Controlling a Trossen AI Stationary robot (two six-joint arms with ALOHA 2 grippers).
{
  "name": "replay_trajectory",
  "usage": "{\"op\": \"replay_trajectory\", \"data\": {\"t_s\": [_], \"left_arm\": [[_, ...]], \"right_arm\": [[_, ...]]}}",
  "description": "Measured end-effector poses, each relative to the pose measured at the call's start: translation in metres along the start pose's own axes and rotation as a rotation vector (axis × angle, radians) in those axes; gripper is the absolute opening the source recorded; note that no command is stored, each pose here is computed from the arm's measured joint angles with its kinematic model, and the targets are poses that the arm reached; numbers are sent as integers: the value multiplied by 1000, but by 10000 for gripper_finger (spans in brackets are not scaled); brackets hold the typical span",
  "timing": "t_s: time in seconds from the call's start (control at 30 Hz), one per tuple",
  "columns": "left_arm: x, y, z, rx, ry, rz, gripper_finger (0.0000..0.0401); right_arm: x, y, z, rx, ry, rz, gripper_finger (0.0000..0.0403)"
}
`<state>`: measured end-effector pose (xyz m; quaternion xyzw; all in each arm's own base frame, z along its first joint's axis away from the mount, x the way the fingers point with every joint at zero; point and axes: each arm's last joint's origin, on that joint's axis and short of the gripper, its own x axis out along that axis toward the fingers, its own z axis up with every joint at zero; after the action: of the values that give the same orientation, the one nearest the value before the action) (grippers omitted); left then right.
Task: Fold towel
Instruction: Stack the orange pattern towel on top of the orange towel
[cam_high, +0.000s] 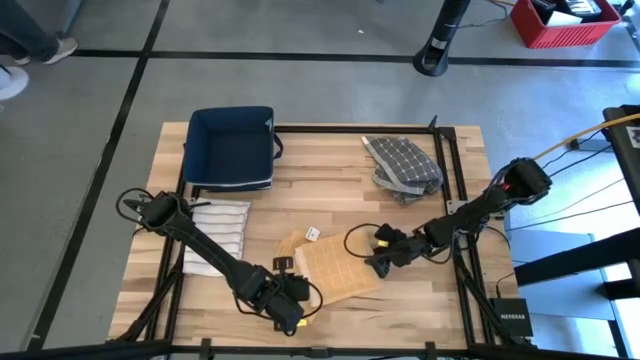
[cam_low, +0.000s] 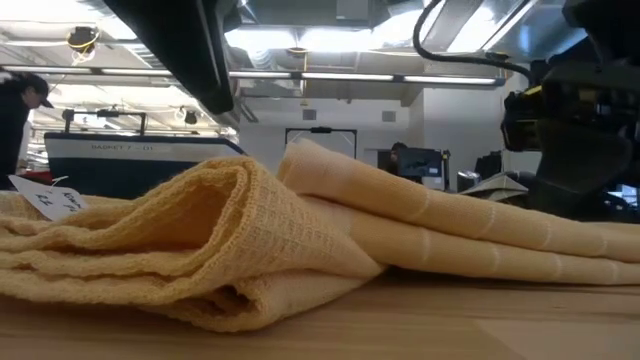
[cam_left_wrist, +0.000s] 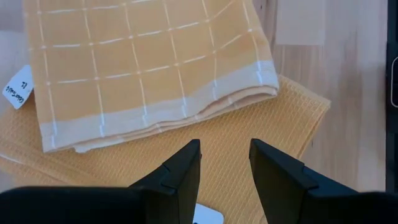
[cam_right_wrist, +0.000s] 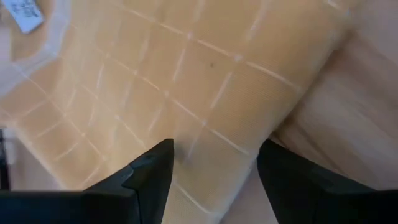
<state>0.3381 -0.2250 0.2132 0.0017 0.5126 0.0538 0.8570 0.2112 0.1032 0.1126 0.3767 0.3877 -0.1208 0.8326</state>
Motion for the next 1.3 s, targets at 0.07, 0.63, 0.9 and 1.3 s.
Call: {"op": "replay_trajectory", "data": {"t_s": [0.07,0.63,0.9,1.3], "left_arm": [[0,0,0,-1,0,0,131],[0,-1,-1,-3,0,-2,131],[0,-1,-1,-3,1,-1,131],[-38,13,2,-30,-65,49,131]], "right_arm": [[2,0,-1,3,1,7,227],[14,5,1,-94,-91,-1,82],[14,6,3,-148,-117,-10,18],[-10,75,37,-407,-71,-54,9]]}}
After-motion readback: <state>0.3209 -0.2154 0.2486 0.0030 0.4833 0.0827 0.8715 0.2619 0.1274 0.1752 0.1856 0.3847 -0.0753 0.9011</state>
